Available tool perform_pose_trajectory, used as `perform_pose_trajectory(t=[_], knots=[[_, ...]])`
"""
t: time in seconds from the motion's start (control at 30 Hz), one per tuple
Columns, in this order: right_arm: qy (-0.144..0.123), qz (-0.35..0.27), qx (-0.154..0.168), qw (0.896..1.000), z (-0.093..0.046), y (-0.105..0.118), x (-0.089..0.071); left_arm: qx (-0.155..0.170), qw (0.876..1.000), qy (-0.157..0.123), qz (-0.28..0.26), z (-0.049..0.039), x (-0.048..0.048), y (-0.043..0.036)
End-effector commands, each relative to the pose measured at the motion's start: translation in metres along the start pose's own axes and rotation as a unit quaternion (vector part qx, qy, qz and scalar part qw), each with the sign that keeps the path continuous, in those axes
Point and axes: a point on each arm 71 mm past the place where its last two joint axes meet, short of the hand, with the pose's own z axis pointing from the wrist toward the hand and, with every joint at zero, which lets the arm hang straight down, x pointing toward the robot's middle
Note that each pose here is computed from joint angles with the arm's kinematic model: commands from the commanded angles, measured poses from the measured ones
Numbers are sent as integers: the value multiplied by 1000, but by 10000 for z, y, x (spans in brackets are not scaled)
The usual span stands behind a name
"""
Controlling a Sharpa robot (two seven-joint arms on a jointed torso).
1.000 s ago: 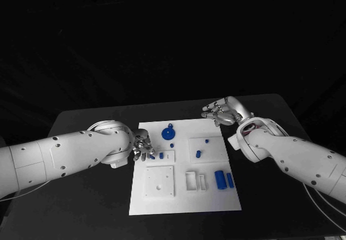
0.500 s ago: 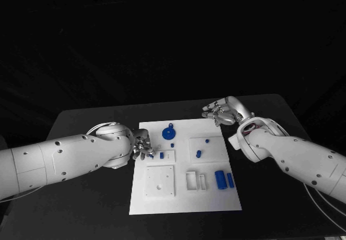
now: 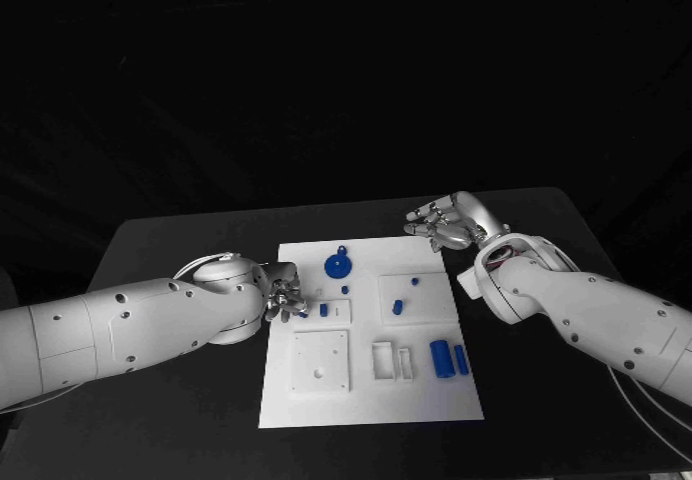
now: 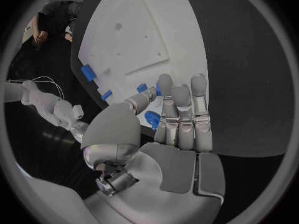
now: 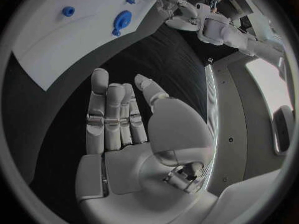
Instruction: Assemble the parts on the task board
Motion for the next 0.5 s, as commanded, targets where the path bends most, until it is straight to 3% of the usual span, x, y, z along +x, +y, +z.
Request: perform_pose_trajectory(t=[0.03, 0.27, 0.5], knots=[[7, 0, -6, 1000, -1, 10, 13, -2, 1000, -24, -5, 8, -3, 10], [6, 0, -6, 1000, -2, 8, 10, -1, 999, -42, -19, 1, -11, 14], [6, 0, -5, 1000, -5, 3, 8, 0, 998, -42, -37, -43, 15, 25]])
